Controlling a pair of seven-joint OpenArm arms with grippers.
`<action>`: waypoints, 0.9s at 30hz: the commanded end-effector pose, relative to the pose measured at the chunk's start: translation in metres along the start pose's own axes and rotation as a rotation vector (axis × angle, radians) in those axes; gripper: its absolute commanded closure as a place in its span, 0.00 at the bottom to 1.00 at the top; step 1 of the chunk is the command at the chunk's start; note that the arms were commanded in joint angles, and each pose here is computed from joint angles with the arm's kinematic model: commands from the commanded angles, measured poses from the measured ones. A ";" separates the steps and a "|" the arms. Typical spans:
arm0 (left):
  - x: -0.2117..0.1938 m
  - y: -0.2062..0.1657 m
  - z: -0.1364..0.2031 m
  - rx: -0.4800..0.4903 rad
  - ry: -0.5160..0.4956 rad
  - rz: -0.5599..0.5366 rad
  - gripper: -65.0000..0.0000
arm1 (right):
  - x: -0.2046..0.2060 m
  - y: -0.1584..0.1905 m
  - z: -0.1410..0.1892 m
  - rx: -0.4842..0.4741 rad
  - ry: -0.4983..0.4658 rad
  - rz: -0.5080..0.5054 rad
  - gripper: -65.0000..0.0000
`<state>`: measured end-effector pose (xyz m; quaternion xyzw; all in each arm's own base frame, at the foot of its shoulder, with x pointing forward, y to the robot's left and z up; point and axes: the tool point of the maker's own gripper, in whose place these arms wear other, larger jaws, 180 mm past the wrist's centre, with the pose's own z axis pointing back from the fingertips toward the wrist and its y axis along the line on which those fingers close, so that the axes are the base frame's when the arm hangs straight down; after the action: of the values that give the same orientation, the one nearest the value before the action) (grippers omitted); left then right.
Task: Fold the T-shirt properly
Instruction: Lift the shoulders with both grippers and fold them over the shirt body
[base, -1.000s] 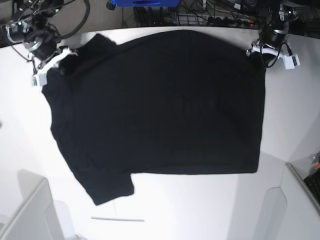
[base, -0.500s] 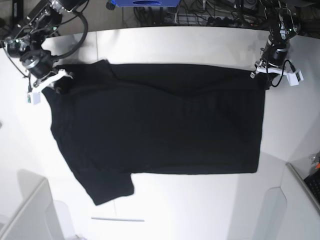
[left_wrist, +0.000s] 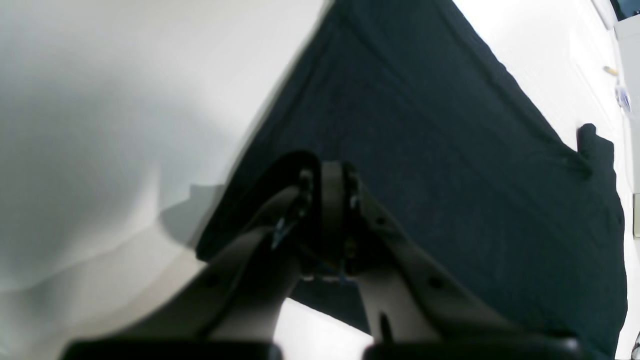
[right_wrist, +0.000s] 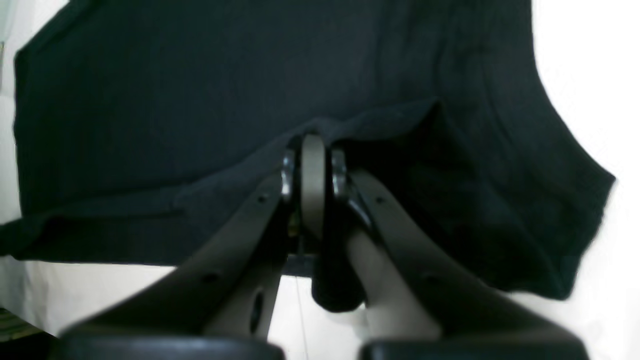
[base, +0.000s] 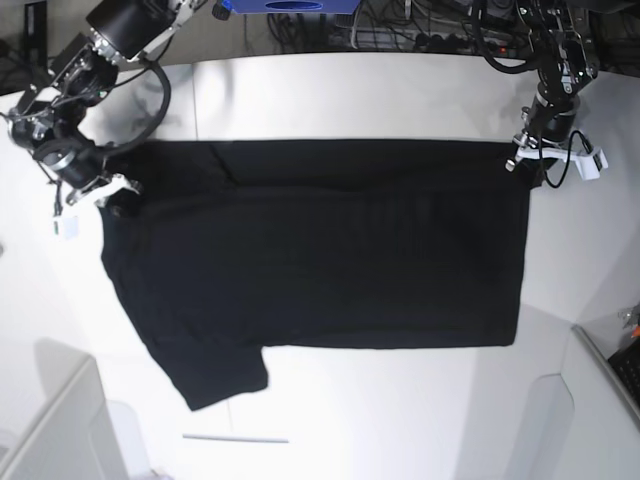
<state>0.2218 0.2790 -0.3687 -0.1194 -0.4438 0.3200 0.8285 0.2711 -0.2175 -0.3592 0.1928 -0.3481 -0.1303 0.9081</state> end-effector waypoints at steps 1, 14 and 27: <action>0.020 -0.007 0.000 -0.024 -0.048 -0.023 1.00 | 0.018 0.004 0.002 0.016 -0.055 0.008 1.00; 0.044 -0.027 -0.011 -0.073 -0.108 -0.017 1.00 | 0.034 0.002 -0.010 0.035 -0.066 -0.047 1.00; 0.058 -0.037 -0.027 -0.091 -0.052 0.011 1.00 | 0.043 0.024 -0.022 0.074 -0.089 -0.049 1.00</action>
<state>0.2746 0.2853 -0.3426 -0.1513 -0.4571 0.3130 0.8187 0.3085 -0.2022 -0.3551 0.2268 -0.3594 -0.1510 0.8925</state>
